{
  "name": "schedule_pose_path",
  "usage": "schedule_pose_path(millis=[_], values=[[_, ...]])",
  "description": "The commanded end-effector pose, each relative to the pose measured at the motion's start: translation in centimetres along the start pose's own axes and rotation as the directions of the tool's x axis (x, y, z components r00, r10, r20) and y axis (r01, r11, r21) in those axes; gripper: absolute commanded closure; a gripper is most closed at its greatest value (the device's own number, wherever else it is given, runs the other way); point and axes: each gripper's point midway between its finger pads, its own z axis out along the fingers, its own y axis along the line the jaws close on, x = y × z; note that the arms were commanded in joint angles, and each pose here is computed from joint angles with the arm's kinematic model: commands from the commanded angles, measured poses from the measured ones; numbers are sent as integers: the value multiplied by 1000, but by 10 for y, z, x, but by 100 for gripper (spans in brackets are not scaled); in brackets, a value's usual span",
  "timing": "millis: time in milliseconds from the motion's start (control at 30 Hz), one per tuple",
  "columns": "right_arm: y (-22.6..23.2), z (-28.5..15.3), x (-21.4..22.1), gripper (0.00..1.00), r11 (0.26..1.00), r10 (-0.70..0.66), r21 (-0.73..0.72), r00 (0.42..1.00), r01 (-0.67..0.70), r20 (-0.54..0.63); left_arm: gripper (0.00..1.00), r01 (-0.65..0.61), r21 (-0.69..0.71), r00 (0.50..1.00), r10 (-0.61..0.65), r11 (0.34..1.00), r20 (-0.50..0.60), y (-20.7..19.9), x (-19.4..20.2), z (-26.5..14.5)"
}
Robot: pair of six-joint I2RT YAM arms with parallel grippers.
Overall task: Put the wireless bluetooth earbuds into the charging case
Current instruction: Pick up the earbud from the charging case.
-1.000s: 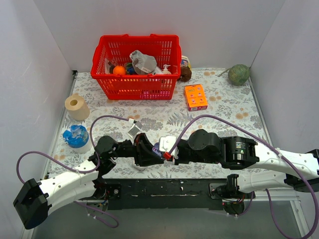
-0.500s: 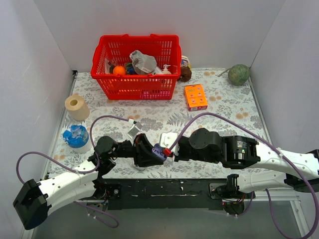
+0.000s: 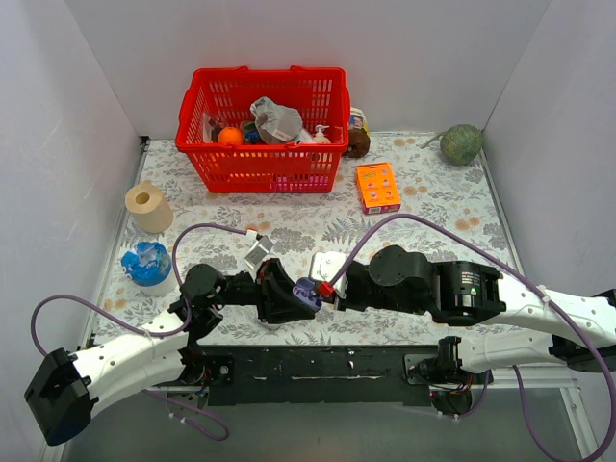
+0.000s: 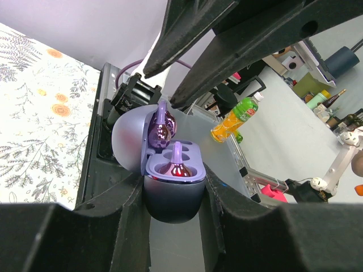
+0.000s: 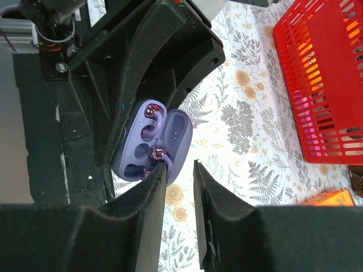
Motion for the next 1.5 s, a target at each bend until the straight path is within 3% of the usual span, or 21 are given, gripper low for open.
schedule_pose_path(millis=[0, 600, 1067, 1400, 1467], values=[[-1, -10, -28, 66, 998, 66, -18, 994, -65, 92, 100, -45, 25, 999, 44, 999, 23, -7, -6, 0], [3, -4, -18, 68, 996, 85, -23, 996, -84, 41, 100, -69, 7, 996, 69, 998, 55, -8, -11, -2], [2, -1, -24, 77, 996, 87, -26, 995, -86, 43, 100, -78, 3, 995, 78, 997, 57, -8, -11, -3], [4, 2, -24, 99, 996, 81, -36, 996, -79, 38, 100, -77, 0, 996, 77, 997, 55, -8, -11, -3], [4, 0, -26, 99, 996, 81, -39, 996, -80, 40, 100, -78, -2, 995, 78, 997, 57, -8, -11, -3]])
